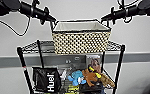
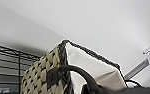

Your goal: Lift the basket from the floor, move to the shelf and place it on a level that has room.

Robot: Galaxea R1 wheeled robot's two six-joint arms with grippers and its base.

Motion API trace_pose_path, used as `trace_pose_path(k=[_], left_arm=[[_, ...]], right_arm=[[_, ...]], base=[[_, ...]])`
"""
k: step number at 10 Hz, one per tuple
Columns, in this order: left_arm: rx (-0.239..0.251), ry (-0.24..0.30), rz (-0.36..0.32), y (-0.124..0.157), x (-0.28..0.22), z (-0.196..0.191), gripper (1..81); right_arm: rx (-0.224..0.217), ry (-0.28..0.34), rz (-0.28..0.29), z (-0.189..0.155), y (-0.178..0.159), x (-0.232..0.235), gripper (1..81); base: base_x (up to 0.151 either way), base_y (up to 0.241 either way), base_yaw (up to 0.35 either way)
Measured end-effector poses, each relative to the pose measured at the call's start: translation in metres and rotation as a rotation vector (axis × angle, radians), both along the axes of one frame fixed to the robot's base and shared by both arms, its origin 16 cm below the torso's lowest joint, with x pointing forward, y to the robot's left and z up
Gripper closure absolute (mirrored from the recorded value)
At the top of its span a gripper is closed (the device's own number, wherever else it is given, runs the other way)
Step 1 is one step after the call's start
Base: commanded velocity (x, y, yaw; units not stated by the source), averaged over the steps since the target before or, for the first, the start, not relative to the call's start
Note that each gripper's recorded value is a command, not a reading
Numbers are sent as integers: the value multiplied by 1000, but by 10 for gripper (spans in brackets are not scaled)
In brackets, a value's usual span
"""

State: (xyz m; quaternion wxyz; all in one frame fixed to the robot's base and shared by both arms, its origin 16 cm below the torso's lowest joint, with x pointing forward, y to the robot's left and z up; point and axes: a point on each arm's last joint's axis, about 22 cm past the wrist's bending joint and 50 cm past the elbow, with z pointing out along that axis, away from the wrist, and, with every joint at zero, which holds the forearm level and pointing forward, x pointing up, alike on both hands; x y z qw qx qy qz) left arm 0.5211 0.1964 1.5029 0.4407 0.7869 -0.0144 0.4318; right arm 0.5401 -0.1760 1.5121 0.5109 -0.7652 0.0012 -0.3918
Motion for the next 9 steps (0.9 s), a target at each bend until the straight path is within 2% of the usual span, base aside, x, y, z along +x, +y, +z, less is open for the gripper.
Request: trace_pose_path(k=[6,9], left_arm=[[-2,10,79,10,61,-8,811],[-7,12,116,16,90,-21,811]], right_arm=[[-25,-13,-107,-17,-17,66,811],[-2,-31,-148,-35,-14,92,811]], base=[[0,0,0],[0,0,0]])
